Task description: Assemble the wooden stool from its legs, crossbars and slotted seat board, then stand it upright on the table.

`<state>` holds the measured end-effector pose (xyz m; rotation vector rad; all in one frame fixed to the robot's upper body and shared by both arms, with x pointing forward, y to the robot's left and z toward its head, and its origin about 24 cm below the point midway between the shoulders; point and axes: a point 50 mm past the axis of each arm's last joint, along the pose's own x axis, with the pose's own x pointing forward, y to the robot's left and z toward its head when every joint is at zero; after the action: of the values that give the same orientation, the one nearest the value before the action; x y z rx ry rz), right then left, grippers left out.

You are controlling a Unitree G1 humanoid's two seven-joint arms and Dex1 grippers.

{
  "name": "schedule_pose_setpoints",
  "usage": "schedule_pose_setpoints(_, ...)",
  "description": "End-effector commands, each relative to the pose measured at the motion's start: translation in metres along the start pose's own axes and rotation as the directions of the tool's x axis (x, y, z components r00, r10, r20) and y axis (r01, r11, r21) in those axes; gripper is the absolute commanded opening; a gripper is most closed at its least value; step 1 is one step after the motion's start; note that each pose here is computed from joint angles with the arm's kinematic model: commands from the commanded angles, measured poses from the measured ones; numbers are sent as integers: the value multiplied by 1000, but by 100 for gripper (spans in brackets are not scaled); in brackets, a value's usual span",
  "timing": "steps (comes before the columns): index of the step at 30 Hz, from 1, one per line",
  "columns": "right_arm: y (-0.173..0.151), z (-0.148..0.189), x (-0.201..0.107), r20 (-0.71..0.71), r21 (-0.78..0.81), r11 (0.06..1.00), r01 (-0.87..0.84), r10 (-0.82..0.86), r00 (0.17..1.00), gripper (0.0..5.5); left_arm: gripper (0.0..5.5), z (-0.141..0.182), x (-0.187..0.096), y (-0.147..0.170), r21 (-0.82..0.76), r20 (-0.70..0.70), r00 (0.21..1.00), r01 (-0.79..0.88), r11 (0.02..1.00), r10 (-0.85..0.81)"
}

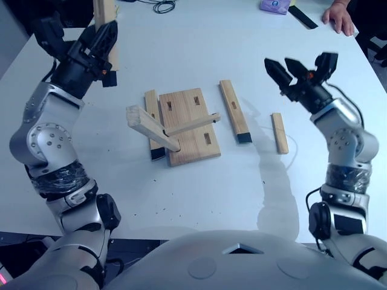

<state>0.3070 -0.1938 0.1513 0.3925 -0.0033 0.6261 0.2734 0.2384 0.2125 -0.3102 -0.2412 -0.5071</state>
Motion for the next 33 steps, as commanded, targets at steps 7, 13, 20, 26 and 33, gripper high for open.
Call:
schedule_pose_setpoints(7,85,49,38,-18,44,860,-508,509,860,488,204,45,19,-49,43,132,854,502,864,-503)
schedule_pose_setpoints(13,120,74,44,63,58,734,-676,673,737,488,204,25,28,-61,-36,88,774,632,774,-627)
schedule_pose_setpoints(20,129,86,51,118,107,647,-755,746,656,488,204,19,27,-67,-71,49,698,716,694,-715)
schedule_pose_setpoints(26,141,89,56,140,138,577,-805,793,593,488,204,18,27,-76,-92,39,626,778,621,-779)
schedule_pose_setpoints(33,157,83,54,185,195,505,-841,823,537,488,204,14,29,-84,-120,60,577,814,568,-814)
